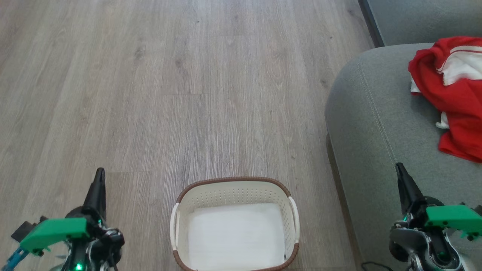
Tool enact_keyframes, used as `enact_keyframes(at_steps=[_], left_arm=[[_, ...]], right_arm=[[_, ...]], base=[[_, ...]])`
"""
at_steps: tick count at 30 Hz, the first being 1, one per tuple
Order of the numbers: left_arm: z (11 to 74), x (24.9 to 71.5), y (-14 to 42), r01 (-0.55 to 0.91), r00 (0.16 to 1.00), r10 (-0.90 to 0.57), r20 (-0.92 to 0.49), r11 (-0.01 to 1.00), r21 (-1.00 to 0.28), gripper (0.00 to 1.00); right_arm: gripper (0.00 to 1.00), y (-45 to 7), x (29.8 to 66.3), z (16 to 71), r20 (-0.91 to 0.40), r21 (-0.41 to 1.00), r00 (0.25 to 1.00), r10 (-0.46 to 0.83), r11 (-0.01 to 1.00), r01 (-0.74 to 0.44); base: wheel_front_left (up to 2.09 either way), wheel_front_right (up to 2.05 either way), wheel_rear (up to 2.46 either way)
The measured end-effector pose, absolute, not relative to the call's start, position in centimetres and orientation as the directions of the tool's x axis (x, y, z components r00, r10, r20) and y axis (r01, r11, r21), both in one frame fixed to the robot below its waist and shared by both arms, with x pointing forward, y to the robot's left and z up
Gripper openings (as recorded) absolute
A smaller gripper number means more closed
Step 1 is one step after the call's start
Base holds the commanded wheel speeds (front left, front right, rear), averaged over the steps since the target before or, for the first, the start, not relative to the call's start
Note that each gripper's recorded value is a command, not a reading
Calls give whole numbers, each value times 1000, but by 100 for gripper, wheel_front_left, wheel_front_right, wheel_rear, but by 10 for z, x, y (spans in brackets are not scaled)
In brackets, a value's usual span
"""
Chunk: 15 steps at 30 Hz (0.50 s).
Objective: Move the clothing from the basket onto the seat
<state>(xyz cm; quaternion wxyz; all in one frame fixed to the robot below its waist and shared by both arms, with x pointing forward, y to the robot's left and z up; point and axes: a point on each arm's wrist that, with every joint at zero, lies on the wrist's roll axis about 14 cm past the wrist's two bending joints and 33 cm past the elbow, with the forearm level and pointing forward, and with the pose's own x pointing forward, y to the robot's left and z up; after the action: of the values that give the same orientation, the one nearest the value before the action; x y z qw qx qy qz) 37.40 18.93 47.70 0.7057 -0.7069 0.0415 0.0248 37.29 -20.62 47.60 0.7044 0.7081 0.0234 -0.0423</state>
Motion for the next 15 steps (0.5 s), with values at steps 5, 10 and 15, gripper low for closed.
enact_keyframes(at_steps=[5,10,15], left_arm=[[478,375,190,-90,996,-21,-90,-1,-996,0],[478,375,190,-90,996,-24,-90,-2,-996,0],[478,375,189,-90,996,-25,-89,-3,-996,0]], right_arm=[[0,-206,373,476,-93,996,995,-27,-7,93],[0,-206,373,476,-93,996,995,-27,-7,93],[0,-206,373,476,-93,996,995,-27,-7,93]], base=[[0,0,0],[0,0,0],[0,0,0]])
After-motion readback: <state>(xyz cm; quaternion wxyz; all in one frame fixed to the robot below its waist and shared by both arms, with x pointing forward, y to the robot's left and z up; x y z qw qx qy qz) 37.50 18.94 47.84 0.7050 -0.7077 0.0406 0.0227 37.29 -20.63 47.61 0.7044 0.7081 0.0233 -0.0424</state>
